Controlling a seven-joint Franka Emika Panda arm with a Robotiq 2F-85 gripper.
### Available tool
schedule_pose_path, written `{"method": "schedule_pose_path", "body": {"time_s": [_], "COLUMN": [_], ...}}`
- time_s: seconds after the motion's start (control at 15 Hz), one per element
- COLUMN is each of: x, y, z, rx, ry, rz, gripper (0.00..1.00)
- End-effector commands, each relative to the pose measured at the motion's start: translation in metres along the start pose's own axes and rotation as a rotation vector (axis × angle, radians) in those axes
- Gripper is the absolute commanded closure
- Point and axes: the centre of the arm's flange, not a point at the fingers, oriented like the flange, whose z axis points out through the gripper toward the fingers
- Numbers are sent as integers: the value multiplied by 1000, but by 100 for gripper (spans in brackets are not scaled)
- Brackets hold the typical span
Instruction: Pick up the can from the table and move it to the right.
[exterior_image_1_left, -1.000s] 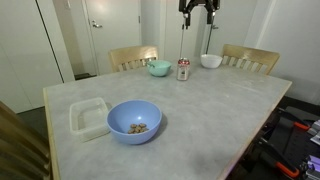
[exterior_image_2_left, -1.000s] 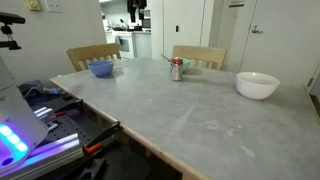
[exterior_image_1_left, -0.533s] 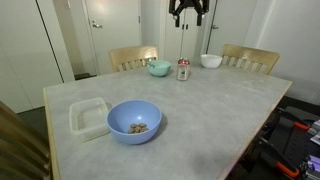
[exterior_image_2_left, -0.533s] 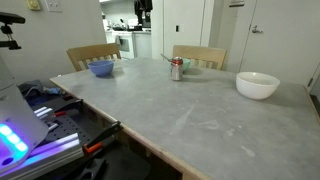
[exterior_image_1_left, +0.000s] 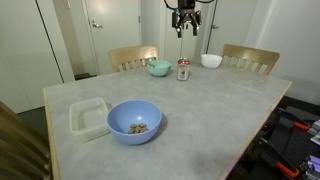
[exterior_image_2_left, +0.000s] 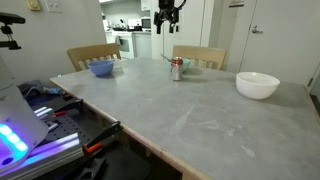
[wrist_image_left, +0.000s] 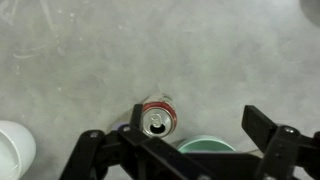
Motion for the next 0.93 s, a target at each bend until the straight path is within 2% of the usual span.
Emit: {"method": "schedule_pose_path", "body": {"time_s": [0.0,0.07,0.2,0.33,0.53,0.87], "x": [43,15,24,27,21,24], "y": [49,31,52,54,23,1], "z": [5,10,16,17,32,68], "rx": [0,-7,-6,-5,8,21], "ry": [-133,-74,-111,-113,-81,34], "rz": [-71,-42,-51,-54,-37,-34], "gripper": [0,0,0,0,0,0]}}
